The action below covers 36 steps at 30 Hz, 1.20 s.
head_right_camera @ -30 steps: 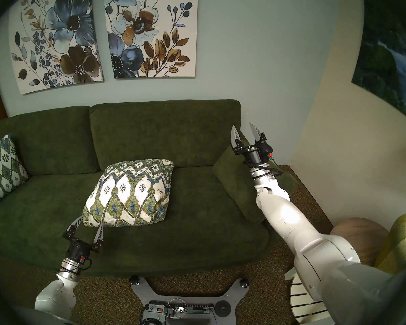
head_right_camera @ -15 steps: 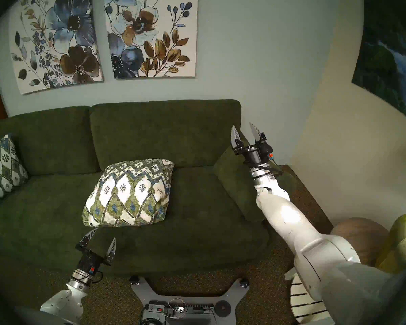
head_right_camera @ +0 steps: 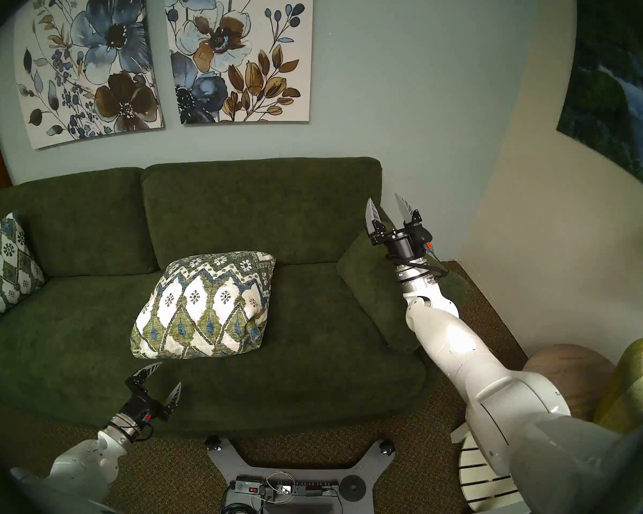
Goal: Fluff a cushion
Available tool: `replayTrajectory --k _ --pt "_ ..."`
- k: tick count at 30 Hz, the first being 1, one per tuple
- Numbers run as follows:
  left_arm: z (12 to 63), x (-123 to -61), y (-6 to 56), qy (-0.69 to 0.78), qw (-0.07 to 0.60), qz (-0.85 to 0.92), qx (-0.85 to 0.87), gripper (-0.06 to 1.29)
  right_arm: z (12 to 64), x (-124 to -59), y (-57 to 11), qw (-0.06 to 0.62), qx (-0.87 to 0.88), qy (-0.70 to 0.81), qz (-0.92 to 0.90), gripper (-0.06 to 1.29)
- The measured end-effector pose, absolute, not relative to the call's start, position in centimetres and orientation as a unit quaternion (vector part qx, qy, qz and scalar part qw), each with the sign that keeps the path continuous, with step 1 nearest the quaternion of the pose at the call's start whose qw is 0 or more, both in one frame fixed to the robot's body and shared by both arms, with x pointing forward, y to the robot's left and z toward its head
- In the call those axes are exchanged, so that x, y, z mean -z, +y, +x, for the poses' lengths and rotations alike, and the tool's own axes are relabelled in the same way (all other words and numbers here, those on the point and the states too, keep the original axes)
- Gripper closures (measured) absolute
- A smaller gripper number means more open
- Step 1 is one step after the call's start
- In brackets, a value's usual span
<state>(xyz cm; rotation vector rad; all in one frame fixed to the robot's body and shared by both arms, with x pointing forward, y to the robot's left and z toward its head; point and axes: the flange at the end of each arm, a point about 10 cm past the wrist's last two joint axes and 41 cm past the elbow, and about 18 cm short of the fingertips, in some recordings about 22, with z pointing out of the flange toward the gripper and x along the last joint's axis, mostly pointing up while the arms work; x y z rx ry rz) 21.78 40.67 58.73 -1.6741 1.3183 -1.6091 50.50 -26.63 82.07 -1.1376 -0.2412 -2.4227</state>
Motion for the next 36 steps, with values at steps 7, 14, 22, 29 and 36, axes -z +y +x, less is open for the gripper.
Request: replayTrajectory --k 7,14,22,29,36 --pt "23.4 -60.0 40.8 0.538 0.292 -0.552 0.567 0.02 50.5 -82.1 -26.6 0.225 0.878 -0.087 -0.412 -0.01" --pt "23.2 -61.5 44.0 0.548 0.377 -0.518 0.538 0.02 50.5 -82.1 -26.6 0.225 0.878 -0.087 -0.412 -0.01" --pt "19.9 -61.2 48.8 0.546 0.423 -0.533 0.488 0.02 50.5 -82.1 -26.6 0.225 0.878 -0.087 -0.412 -0.01" --pt "20.6 -61.9 50.5 0.55 0.43 -0.526 0.486 0.02 50.5 -82.1 -26.6 0.225 0.878 -0.087 -0.412 -0.01" --pt "24.1 -63.0 49.7 0.55 0.421 -0.506 0.515 0.02 50.5 -82.1 -26.6 0.225 0.878 -0.087 -0.412 -0.01"
